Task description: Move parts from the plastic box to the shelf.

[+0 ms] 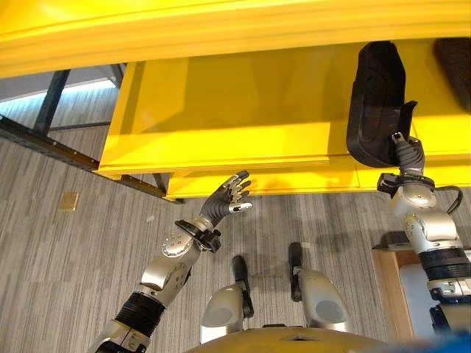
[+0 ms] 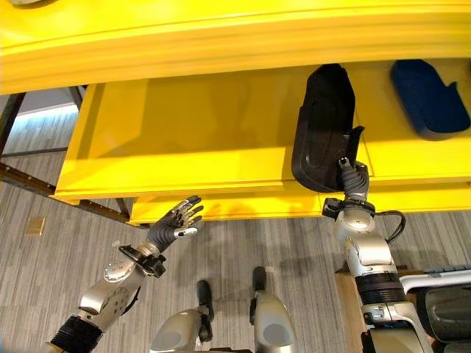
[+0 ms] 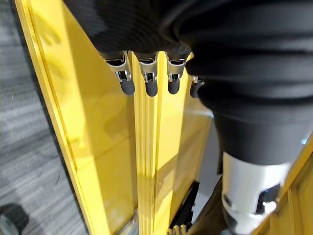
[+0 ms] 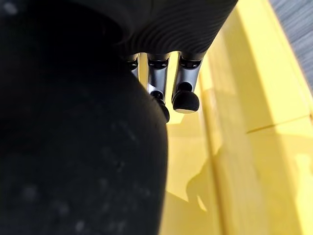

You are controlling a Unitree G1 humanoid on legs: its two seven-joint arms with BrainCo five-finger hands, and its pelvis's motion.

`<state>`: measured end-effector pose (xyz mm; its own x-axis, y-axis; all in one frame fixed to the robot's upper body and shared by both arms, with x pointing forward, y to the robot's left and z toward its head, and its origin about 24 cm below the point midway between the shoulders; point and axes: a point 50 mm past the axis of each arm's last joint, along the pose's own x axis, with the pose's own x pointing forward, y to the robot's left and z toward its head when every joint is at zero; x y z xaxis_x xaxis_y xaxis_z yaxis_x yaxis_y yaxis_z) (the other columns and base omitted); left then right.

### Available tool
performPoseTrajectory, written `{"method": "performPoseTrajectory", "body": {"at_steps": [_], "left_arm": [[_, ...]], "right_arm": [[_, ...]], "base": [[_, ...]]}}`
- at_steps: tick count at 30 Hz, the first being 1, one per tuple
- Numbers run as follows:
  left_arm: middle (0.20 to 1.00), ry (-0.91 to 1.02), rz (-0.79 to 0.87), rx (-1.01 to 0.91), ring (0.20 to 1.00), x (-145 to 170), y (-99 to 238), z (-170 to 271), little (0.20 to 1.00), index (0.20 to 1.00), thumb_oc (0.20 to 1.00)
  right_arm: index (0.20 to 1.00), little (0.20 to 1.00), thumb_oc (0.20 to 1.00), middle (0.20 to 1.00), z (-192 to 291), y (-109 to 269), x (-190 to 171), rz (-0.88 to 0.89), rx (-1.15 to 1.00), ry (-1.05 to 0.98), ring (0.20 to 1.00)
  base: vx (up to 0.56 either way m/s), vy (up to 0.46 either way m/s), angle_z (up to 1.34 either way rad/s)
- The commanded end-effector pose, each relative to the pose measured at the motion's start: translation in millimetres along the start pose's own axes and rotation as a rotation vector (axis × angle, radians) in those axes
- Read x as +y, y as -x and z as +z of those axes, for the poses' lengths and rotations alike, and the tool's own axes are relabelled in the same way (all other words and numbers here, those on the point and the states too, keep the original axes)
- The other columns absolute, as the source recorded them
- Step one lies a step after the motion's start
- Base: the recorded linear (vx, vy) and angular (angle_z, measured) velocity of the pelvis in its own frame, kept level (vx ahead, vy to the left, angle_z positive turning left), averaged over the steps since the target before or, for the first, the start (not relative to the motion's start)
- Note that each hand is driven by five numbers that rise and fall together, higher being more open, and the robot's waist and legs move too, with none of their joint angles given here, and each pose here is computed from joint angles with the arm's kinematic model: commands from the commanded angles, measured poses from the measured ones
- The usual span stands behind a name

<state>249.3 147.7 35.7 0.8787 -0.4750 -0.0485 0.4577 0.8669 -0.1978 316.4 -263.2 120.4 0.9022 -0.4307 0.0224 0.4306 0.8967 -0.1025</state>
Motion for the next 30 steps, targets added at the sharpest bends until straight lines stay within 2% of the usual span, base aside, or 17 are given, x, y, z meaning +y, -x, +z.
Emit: {"method": "performPoseTrajectory", "body": {"at_steps": [1, 10, 16, 20, 30], "left_arm": [[1.0, -0.015, -0.042, -0.107, 1.0, -11, 7, 17, 1.0, 1.0, 1.0], [1.0, 0.012, -0.123, -0.187, 1.0, -18, 5, 41, 1.0, 1.0, 1.0], [1.0, -0.06, -0.168, -0.187, 1.0, -23, 1, 54, 1.0, 1.0, 1.0], [1.0, -0.114, -0.194, -0.17, 1.0, -20, 2, 61, 1.0, 1.0, 1.0], [1.0, -0.17, -0.249, -0.11, 1.0, -19, 0, 68, 1.0, 1.0, 1.0]], "right_arm": [[0.2, 0.2, 0.2, 0.2, 49, -10, 0, -0.032, -0.169, -0.078, 0.2], [0.2, 0.2, 0.2, 0.2, 89, -20, -17, -0.059, -0.293, 0.048, 0.2], [0.2, 0.2, 0.2, 0.2, 123, -31, -40, -0.148, -0.316, 0.112, 0.2], [0.2, 0.2, 0.2, 0.2, 153, -40, -62, -0.237, -0.352, 0.288, 0.2], [0.2, 0.2, 0.2, 0.2, 173, -51, -67, -0.293, -0.331, 0.294, 0.2]], "base": [[-0.07, -0.058, 0.02], [-0.1, -0.083, -0.06], [-0.08, -0.144, -0.04], [-0.08, -0.188, -0.02], [-0.01, -0.175, -0.03]]}}
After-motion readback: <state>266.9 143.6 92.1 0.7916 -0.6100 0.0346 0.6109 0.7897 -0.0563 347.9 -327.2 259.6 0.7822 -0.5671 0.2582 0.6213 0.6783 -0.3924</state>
